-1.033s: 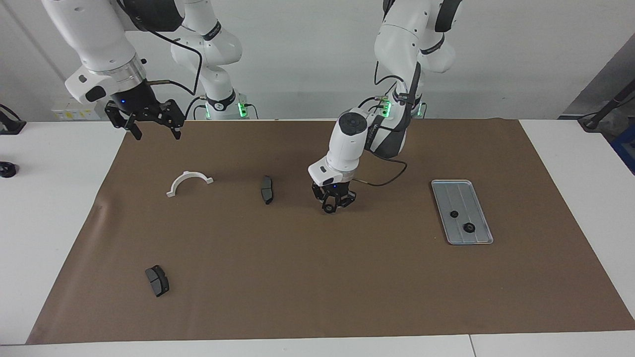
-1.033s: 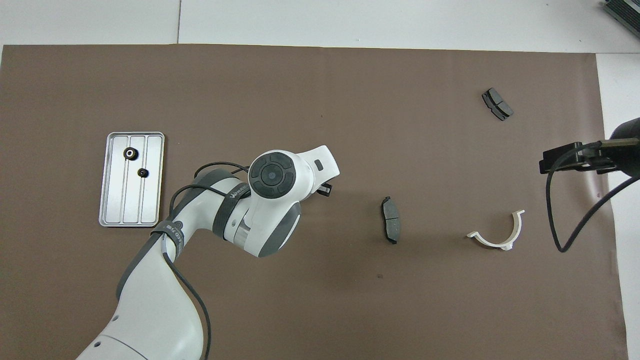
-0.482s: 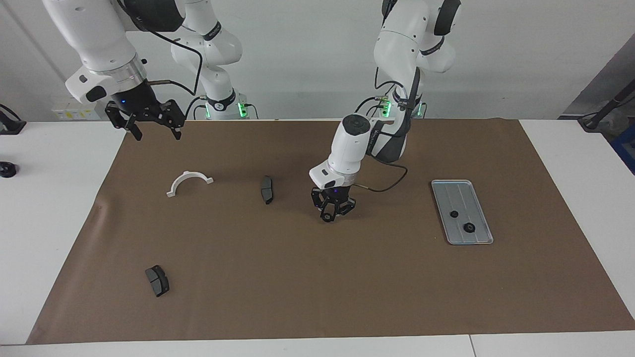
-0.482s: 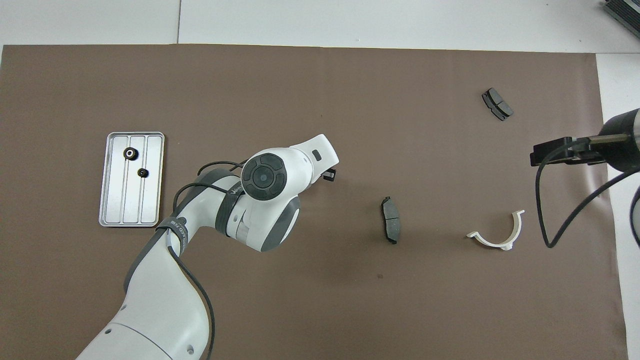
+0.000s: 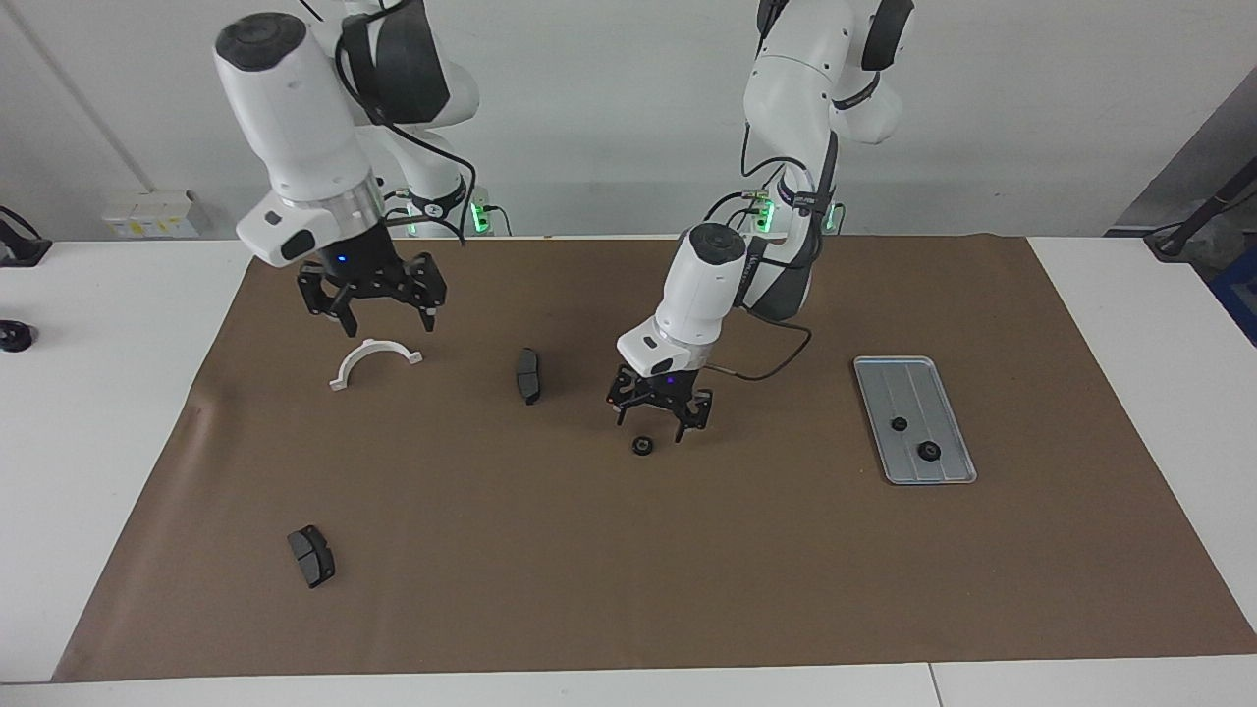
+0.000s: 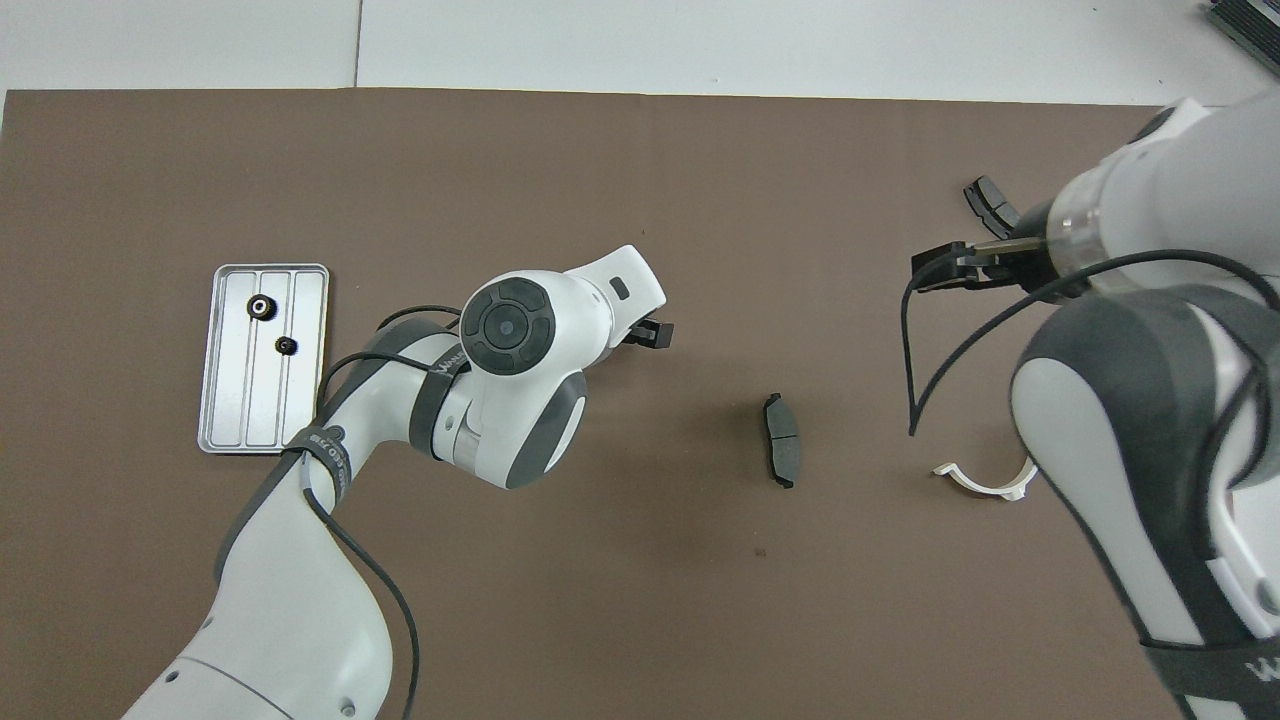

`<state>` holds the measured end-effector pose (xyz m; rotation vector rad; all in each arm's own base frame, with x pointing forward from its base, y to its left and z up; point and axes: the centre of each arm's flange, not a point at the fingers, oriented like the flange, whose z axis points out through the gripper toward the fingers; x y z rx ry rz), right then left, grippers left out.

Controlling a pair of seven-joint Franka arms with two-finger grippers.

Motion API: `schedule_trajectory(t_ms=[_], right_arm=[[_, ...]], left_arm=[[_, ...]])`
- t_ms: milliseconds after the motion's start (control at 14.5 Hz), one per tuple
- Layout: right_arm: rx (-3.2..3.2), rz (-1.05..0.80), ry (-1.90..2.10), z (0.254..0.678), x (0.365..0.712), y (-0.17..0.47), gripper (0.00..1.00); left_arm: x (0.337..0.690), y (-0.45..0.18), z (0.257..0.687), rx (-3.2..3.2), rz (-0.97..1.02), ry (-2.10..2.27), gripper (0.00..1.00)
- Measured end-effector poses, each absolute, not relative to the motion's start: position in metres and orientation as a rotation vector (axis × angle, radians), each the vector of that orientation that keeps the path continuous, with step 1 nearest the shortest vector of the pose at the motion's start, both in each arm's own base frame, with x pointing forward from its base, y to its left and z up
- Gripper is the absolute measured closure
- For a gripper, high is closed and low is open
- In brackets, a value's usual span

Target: Place bearing gear from tray to pile

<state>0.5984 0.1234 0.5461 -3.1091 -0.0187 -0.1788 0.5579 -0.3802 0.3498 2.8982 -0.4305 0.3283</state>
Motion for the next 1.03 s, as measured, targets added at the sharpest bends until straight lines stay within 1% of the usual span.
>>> schedule_trajectory(t_ms=[276, 482, 620, 827, 895, 1033], right_arm=[[-3.043, -0.223, 0.034, 0.488, 0.619, 0.193, 0.00], [-3.020, -0.240, 0.065, 0.432, 0.625, 0.261, 0.00], [-3.037, -0.223, 0.071, 0.395, 0.624, 0.316, 0.00], [-3.083, -0.292, 0.019, 0.340, 0.623, 0.394, 0.00], [-3.077, -0.320, 0.004, 0.328, 0.623, 0.406, 0.00], [-3.073, -0.341, -0.002, 0.316, 0.628, 0.410, 0.00]], left_arm=[[0.568, -0.319, 0.404, 2.975, 0.193, -0.366, 0.00], [0.576, -0.260, 0.427, 3.027, 0.079, -0.282, 0.00], [0.584, -0.222, 0.431, 3.089, 0.040, -0.263, 0.00], [0.602, -0.160, 0.430, 3.134, 0.032, -0.164, 0.00], [0.606, -0.139, 0.429, 3.137, 0.028, -0.124, 0.00], [0.609, -0.105, 0.422, 3.142, 0.003, -0.058, 0.00]])
